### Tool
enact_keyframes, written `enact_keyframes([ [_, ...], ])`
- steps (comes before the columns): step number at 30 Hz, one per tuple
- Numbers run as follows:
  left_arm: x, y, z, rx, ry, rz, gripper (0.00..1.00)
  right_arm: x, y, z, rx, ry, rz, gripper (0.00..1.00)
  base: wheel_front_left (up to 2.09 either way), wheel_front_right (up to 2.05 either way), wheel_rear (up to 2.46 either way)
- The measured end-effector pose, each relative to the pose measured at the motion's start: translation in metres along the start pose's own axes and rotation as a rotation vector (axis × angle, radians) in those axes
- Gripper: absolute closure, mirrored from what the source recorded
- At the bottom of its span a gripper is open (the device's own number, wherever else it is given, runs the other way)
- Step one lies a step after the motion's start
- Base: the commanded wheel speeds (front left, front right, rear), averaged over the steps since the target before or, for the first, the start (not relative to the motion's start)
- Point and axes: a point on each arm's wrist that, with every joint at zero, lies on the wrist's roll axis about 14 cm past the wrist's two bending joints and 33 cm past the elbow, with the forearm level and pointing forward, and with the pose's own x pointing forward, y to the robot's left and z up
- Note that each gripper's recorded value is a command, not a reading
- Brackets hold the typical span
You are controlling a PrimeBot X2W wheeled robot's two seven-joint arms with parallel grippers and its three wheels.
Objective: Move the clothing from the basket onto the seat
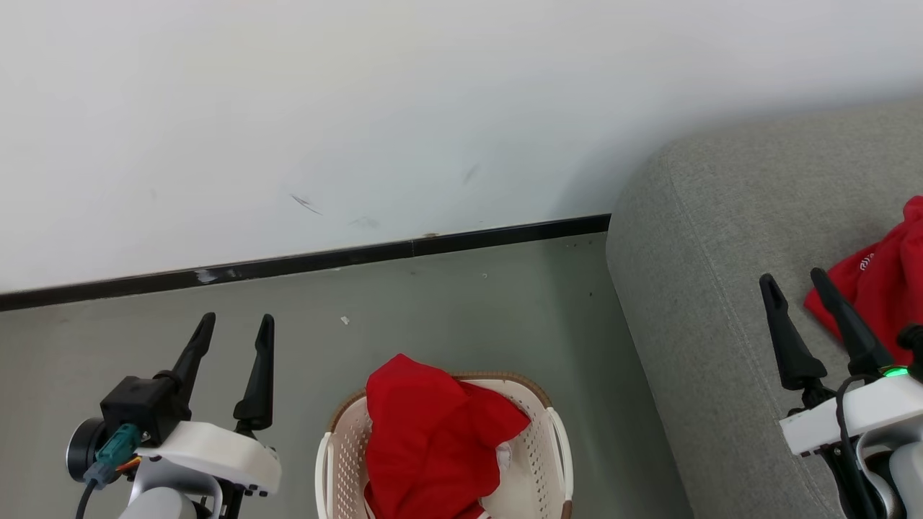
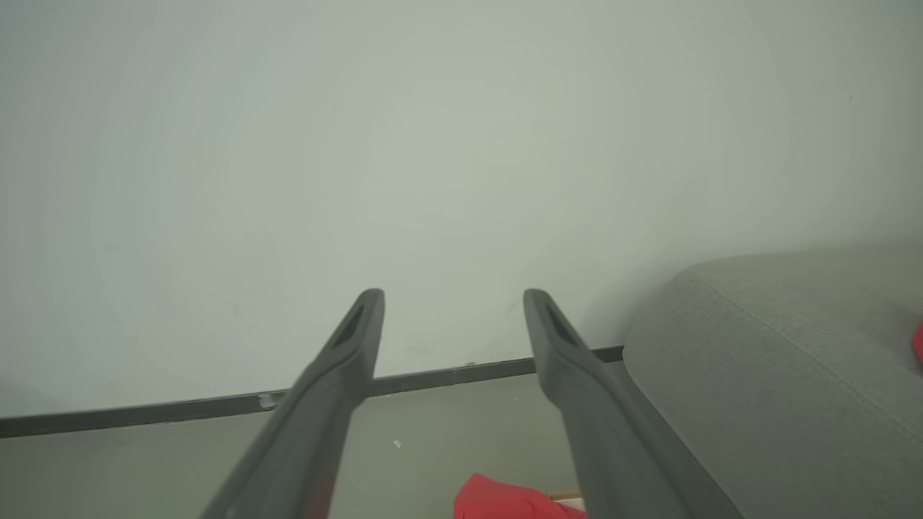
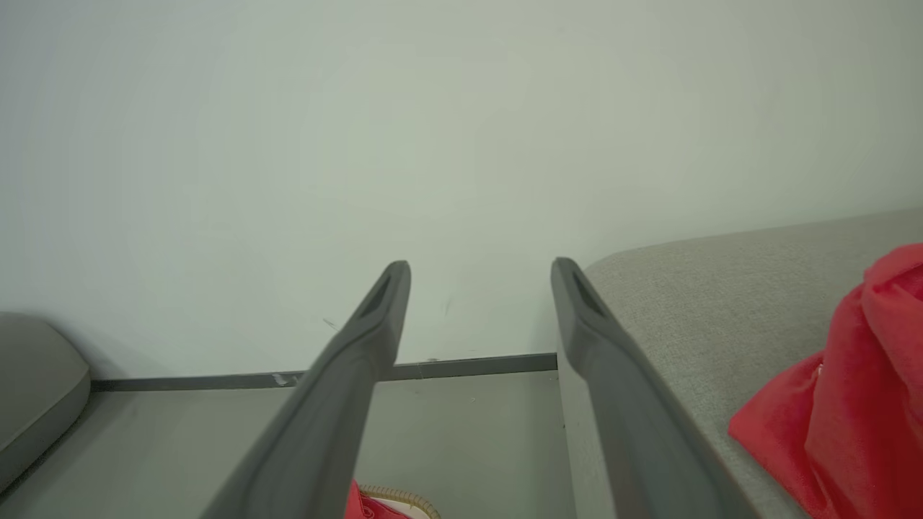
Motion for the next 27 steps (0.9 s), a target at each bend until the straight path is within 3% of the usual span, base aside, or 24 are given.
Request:
enact_keyframes([
  [27, -0.017, 0.002, 0.008, 0.002, -0.035, 0.022, 0.0, -0.009, 0.014, 0.009, -0.009, -0.033, 0.022, 0.0, 0.0, 0.0, 0.0],
])
